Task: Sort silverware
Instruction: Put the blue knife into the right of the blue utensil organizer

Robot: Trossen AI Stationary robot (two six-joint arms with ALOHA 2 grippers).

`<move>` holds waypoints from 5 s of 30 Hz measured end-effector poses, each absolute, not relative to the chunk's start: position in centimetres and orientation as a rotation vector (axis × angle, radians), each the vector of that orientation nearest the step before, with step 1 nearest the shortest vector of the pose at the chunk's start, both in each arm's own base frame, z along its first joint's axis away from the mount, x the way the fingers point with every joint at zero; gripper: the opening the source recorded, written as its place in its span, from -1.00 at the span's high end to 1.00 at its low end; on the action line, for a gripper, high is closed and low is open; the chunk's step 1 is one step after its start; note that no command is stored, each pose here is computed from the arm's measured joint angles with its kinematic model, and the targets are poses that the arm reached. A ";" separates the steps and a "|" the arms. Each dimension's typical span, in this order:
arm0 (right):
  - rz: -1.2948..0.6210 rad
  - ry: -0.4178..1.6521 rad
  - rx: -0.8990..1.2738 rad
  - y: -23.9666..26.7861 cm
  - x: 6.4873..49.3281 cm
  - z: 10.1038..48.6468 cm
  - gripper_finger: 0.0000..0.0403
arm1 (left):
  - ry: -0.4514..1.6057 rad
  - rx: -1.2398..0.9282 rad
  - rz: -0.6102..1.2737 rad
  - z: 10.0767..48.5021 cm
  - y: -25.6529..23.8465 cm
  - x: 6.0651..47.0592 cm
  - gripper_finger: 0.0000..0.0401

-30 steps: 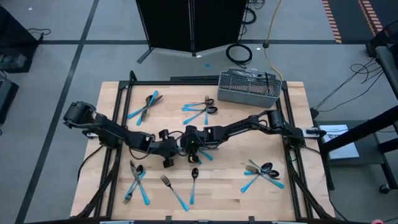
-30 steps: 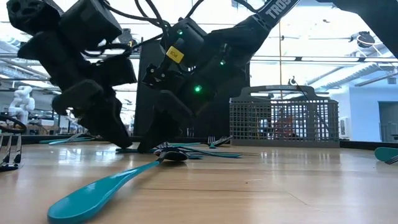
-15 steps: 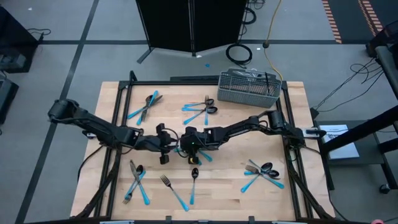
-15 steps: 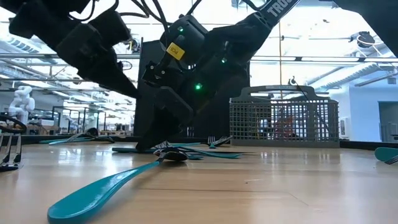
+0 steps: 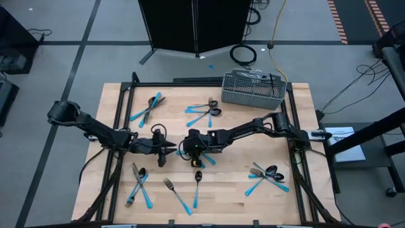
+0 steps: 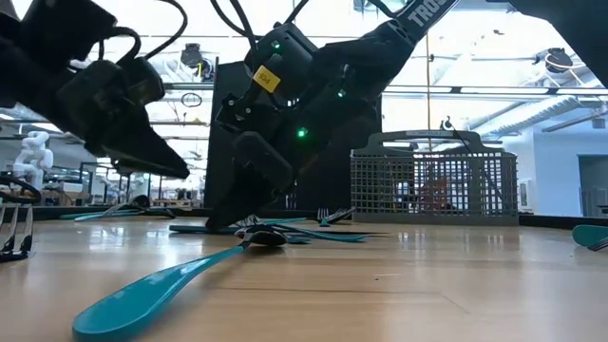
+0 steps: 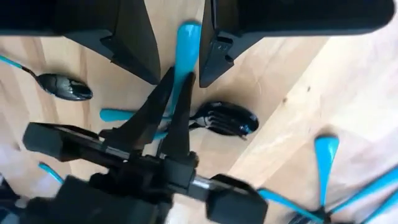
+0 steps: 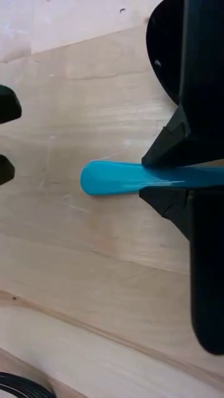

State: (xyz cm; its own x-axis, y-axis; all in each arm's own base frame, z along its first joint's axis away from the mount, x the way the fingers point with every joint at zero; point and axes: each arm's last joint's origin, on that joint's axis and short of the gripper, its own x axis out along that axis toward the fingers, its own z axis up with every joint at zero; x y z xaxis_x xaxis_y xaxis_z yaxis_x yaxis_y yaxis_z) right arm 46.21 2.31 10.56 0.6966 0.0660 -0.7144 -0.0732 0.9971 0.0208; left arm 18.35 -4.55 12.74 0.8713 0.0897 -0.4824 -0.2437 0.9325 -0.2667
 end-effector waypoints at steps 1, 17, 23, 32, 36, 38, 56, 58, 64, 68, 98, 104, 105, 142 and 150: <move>0.077 0.794 -0.010 2.3 46.2 10.6 0.91 | 0.497 -0.323 0.181 12.6 -4.5 18.3 0.47; 0.072 0.782 0.001 2.3 46.3 10.6 0.91 | 0.552 -0.178 0.152 11.3 -5.0 19.6 -0.01; 0.072 0.781 0.001 2.3 46.3 10.6 0.91 | 0.559 -0.175 0.150 10.6 -5.2 20.4 -0.16; 0.072 0.780 0.000 2.3 46.3 10.6 0.91 | 0.617 -0.156 0.158 8.8 -5.3 20.6 -0.16; 0.072 0.774 0.000 2.3 46.4 10.7 0.91 | 0.623 -0.141 0.154 8.5 -5.3 20.6 -0.16; 0.072 0.769 0.000 2.3 46.4 10.7 0.91 | 0.629 -0.131 0.153 8.4 -5.3 20.6 -0.16; 0.074 0.697 -0.001 2.3 46.9 11.1 1.00 | 0.645 -0.117 0.157 8.1 -5.3 20.6 -0.16; 0.074 0.695 -0.001 2.3 46.9 11.1 1.00 | 0.649 -0.116 0.157 8.1 -5.3 20.6 -0.14; 0.074 0.681 -0.002 2.3 46.9 11.6 0.99 | 0.694 -0.104 0.162 7.8 -5.2 20.4 0.07; 0.078 0.652 -0.014 2.3 46.8 13.0 0.99 | 0.701 -0.106 0.155 7.7 -5.2 20.3 0.24; -0.221 0.850 -0.019 3.9 36.0 15.0 0.98 | 0.661 -0.255 0.038 8.7 -5.3 20.7 0.55; -0.174 0.752 0.054 3.7 33.4 16.0 0.98 | 0.674 -0.439 0.029 8.8 -4.3 21.0 0.55; -0.172 0.760 0.045 3.7 33.0 15.9 0.98 | 0.677 -0.469 0.027 8.8 -4.2 21.1 0.55; -0.039 0.830 -0.143 4.0 33.6 14.0 0.49 | 0.678 -0.548 -0.063 9.2 -2.9 21.7 0.55; -0.043 0.828 -0.135 4.0 33.7 14.0 0.49 | 0.621 -0.271 -0.141 10.0 -4.5 22.6 0.42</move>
State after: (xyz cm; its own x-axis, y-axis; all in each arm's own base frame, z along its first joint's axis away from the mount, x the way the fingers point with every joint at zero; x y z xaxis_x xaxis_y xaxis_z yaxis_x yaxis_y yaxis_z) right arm 33.65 3.98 13.99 0.6759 -0.0909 -0.7314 -0.0143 0.9906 -0.1363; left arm 22.56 -4.50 10.01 0.8053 -0.2111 -0.5540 0.0492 0.9551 -0.2923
